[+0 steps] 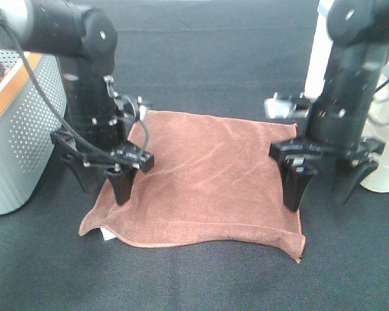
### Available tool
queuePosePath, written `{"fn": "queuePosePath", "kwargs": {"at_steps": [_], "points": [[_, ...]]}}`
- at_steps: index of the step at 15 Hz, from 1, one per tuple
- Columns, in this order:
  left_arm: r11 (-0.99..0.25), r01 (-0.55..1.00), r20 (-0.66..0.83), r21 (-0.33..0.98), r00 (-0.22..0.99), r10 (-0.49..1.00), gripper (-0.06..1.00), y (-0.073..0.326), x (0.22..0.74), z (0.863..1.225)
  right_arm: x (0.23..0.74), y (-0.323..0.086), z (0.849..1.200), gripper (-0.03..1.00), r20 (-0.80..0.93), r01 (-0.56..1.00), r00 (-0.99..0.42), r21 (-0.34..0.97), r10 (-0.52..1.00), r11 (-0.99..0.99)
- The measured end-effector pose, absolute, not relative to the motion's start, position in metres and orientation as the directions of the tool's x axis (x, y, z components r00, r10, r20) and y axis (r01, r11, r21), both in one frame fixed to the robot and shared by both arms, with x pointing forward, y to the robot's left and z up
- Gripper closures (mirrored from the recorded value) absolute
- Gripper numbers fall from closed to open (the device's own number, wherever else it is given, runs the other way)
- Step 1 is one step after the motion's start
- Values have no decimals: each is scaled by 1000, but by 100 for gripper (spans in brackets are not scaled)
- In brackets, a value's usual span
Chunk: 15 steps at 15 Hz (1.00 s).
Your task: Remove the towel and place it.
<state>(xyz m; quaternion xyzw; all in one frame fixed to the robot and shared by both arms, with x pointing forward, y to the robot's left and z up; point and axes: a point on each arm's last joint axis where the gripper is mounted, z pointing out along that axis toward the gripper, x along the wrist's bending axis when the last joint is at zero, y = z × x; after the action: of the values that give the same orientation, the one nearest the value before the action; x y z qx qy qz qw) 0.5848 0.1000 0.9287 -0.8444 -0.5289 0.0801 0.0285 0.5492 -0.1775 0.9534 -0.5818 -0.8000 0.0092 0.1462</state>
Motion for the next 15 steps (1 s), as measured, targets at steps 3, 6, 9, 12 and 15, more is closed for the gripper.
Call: {"fn": "queuePosePath", "kwargs": {"at_steps": [3, 6, 9, 12, 15], "points": [[-429, 903, -108, -33, 424, 899, 34, 103, 580, 969, 543, -176, 983, 20, 259, 945, -279, -99, 925, 313], [-423, 897, -117, 129, 437, 892, 34, 111, 566, 1032, 529, -179, 1026, 20, 280, 951, -303, 33, 911, 307], [-398, 850, -122, 346, 461, 879, 34, 130, 530, 1114, 501, -187, 1079, 20, 272, 927, -361, 211, 892, 311], [-364, 789, -124, 495, 479, 869, 34, 150, 494, 1167, 454, -203, 1102, 20, 255, 894, -405, 310, 878, 323], [-345, 754, -124, 559, 487, 865, 34, 169, 459, 1187, 425, -213, 1096, 20, 244, 892, -407, 311, 880, 327]]}}
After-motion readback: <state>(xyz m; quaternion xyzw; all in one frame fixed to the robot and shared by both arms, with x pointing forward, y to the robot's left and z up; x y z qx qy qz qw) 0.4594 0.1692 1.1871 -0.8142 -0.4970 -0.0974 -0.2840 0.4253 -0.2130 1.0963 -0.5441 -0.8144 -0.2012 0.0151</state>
